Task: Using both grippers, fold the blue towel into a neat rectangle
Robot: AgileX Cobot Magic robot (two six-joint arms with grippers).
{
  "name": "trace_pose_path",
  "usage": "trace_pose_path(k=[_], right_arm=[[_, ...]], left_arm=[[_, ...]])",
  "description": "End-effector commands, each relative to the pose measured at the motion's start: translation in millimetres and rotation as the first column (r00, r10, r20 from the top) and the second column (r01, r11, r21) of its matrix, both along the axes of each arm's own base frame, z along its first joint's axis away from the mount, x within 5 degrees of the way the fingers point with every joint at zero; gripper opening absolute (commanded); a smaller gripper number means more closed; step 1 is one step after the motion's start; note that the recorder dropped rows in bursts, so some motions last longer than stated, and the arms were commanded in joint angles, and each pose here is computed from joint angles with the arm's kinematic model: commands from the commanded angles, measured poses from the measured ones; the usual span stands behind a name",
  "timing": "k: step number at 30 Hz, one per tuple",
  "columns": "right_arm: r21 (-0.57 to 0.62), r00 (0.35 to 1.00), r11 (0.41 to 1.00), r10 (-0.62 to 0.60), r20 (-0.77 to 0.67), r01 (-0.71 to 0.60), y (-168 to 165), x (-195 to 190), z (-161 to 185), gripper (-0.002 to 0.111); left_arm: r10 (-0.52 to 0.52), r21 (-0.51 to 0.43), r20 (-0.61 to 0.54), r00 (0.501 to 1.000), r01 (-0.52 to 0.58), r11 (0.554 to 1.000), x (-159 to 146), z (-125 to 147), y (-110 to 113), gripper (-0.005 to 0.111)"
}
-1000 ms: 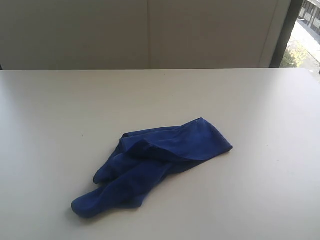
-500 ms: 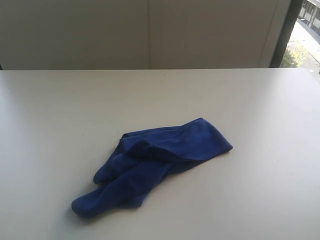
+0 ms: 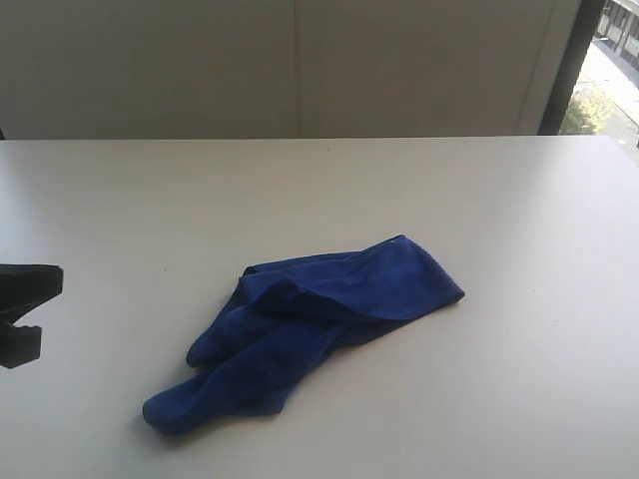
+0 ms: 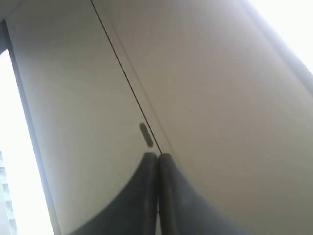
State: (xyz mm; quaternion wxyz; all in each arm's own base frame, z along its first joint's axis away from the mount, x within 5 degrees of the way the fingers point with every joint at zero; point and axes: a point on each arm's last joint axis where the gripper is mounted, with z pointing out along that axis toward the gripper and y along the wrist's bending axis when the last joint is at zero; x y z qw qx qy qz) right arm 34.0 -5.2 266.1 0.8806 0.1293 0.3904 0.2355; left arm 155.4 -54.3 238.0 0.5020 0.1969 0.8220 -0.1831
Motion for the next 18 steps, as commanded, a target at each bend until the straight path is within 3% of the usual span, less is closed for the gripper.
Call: trace_pose_path(k=[1, 3, 5, 7, 9, 11, 14, 16, 18], right_arm=[[0.025, 0.998, 0.999, 0.018, 0.061, -0.02, -1, -4, 3, 0.0], [0.024, 1.0, 0.999, 0.025, 0.0, -0.025, 0, 0, -1, 0.0], [0.033, 0.977, 0.999, 0.049, -0.209, -0.043, 2, 10, -12, 0.0], [-0.03, 0.875, 0.998, 0.039, -0.482, -0.061, 6, 21, -17, 0.0], [-0.056, 0.8, 0.995, 0.03, -0.6, -0.079, 8, 31, -11, 0.0], [-0.132, 0.696, 0.985, -0.018, -0.718, -0.111, 10, 48, 0, 0.0], [-0.257, 0.461, 0.935, -0.121, -0.879, -0.245, 15, 86, 12, 0.0], [-0.28, 0.312, 0.88, -0.161, -0.936, -0.385, 20, 114, 18, 0.0], [-0.244, 0.19, 0.779, -0.163, -0.968, -0.577, 32, 147, 21, 0.0]], left_arm=[[0.001, 0.035, -0.006, 1.0, -0.001, 0.999, -2, -6, 2, 0.0], [-0.002, 0.033, -0.006, 1.0, 0.003, 0.999, -2, -6, 1, 0.0], [-0.006, 0.039, -0.003, 1.0, 0.006, 0.999, -2, -6, 1, 0.0], [-0.012, 0.041, 0.019, 1.0, 0.011, 0.999, -1, -5, 1, 0.0], [-0.015, 0.04, 0.031, 0.999, 0.014, 0.999, -1, -4, 1, 0.0], [-0.022, 0.043, 0.04, 0.999, 0.02, 0.999, -1, -3, 0, 0.0], [-0.024, 0.043, 0.042, 0.999, 0.022, 0.999, -1, -3, 0, 0.0], [-0.036, 0.045, 0.045, 0.998, 0.034, 0.998, -2, -3, -1, 0.0], [-0.041, 0.042, 0.045, 0.998, 0.039, 0.998, -2, -3, -1, 0.0]])
